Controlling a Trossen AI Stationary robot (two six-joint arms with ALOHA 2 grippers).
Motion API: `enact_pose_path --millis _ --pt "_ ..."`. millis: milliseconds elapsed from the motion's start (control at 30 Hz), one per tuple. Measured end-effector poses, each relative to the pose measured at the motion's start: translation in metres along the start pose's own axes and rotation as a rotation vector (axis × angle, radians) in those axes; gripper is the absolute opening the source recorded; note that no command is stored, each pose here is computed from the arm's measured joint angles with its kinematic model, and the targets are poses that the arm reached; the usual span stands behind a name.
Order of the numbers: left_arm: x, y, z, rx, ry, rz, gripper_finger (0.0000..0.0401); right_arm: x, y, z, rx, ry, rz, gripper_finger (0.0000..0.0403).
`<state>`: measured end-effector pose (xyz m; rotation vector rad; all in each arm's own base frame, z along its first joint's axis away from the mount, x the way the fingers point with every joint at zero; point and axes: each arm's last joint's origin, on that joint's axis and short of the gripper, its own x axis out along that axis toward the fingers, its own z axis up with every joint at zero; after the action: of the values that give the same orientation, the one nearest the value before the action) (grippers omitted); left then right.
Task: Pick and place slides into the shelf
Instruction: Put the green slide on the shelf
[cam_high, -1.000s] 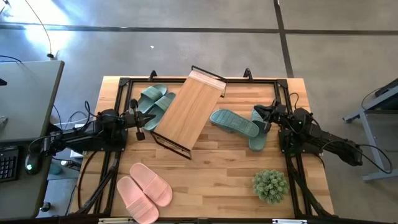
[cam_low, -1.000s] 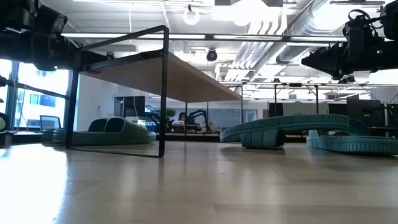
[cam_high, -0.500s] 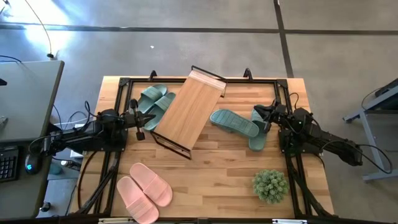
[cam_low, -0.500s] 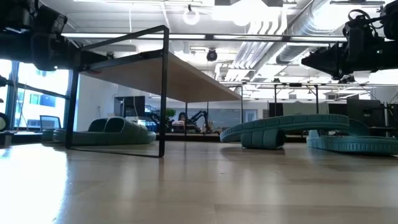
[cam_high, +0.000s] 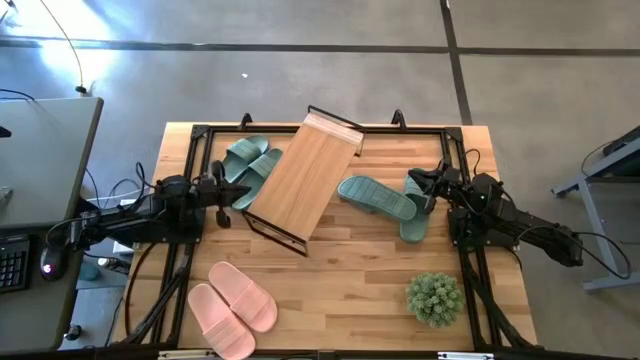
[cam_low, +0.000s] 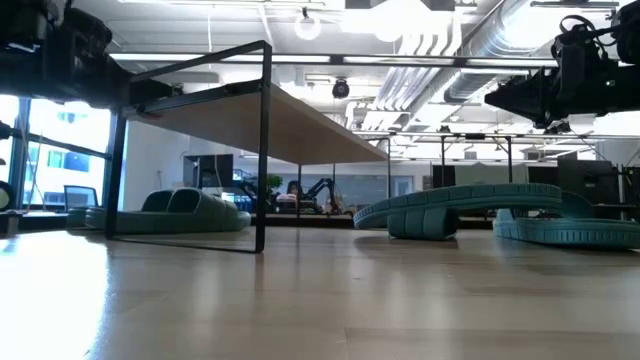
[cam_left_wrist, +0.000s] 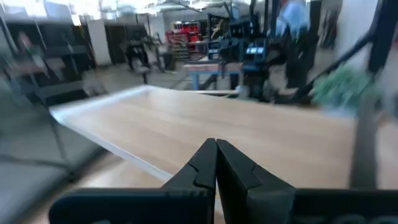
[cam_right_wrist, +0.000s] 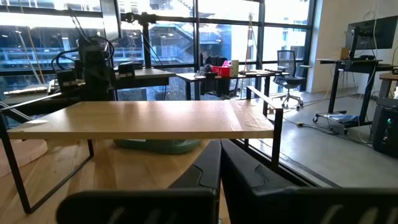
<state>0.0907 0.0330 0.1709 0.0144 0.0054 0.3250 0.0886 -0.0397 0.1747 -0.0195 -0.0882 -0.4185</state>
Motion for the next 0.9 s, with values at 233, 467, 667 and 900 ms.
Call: enact_pose_path --millis 233,467,667,900 --pt "0.000 -0.001 0.001 -0.338 -0.010 -0.033 0.0001 0.000 0.000 0.000 0.000 0.000 0.000 0.0000" --pt "-0.004 0.000 0.028 -0.571 -0.279 -0.107 0.0001 0.000 0.000 0.000 0.000 0.000 0.000 0.0000" --pt "-0.037 -0.001 0.079 -0.308 -0.874 -0.175 0.0001 0.000 0.000 0.000 0.003 0.000 0.000 0.0000" --pt "-0.060 -0.002 0.129 -0.113 -0.984 -0.156 0.0001 0.000 0.000 0.006 0.305 -0.059 0.016 0.0000"
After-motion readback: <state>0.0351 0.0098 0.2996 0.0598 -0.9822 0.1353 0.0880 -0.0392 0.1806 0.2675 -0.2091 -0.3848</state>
